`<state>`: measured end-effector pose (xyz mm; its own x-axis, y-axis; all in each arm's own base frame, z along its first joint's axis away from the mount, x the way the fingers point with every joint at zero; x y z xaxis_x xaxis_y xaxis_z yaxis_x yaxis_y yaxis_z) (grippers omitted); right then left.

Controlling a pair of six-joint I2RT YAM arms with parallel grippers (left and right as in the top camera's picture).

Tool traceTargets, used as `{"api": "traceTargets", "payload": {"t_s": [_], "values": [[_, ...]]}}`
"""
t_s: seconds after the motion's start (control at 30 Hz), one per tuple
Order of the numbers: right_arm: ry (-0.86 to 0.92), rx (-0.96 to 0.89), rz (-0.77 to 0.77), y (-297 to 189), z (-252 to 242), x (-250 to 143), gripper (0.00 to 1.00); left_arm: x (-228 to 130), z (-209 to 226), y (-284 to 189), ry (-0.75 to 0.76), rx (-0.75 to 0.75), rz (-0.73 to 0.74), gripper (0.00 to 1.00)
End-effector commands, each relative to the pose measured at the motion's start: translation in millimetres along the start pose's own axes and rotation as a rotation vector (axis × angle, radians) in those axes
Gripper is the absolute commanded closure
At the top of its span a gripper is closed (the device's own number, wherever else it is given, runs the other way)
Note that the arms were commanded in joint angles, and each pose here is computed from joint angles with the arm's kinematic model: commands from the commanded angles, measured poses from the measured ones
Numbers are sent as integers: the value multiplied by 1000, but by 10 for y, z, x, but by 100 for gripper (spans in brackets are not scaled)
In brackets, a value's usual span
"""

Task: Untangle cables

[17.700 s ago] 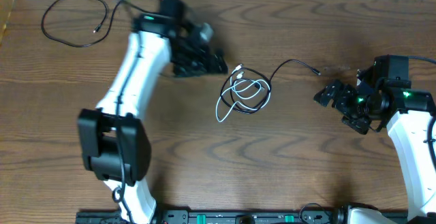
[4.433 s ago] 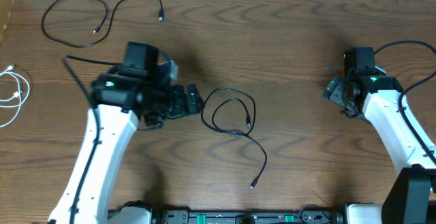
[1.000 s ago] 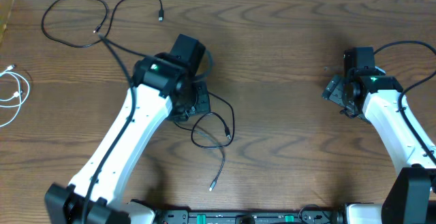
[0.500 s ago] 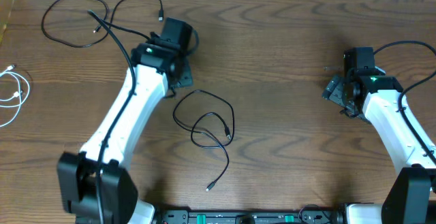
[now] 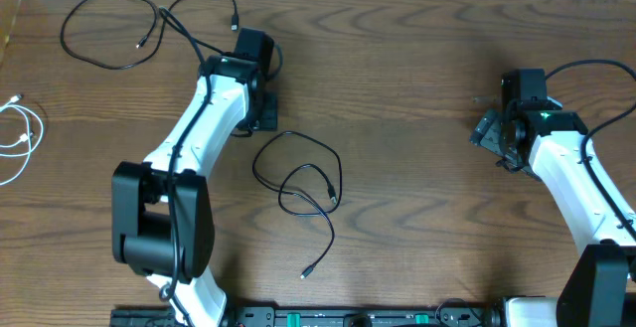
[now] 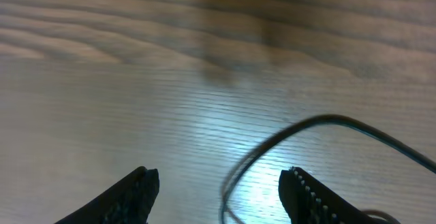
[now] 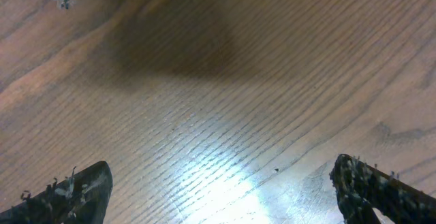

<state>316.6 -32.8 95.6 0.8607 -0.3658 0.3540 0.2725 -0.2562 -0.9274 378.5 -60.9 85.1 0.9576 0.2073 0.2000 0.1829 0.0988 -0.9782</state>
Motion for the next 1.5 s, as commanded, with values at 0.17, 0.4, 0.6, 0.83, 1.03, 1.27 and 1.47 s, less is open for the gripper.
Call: {"api": "traceTargets", "payload": {"t_s": [0.17, 0.4, 0.6, 0.83, 1.03, 1.27, 1.47], "values": [[-6, -12, -4, 2, -22, 9, 1, -167, -104, 390, 75, -29, 124, 38], [-6, -12, -4, 2, -22, 9, 1, -235, -155, 578, 78, -42, 173, 42], [-6, -12, -4, 2, -22, 9, 1, -249, -157, 599, 78, -42, 181, 43], [-6, -12, -4, 2, -22, 9, 1, -257, -163, 667, 87, -40, 188, 43], [-6, -13, -4, 2, -23, 10, 1, -352, -265, 776, 85, -95, 244, 43], [-6, -12, -4, 2, -22, 10, 1, -363, -310, 822, 94, -126, 250, 52], [-6, -13, -4, 2, -23, 10, 1, -457, -288, 990, 95, -110, 284, 59]]}}
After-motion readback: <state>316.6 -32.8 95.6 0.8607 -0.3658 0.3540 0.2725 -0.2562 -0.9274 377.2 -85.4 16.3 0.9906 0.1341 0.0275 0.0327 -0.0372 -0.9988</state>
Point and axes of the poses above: each gripper's point midway between its finger pads, its own y axis out along the fingers, its own z axis along the line the jaws close on, x = y × z, the point moved 2 cm from there along -y, back along the fingers, and after that the axes turned 12 degrees about -y, right-handed, at the moved point
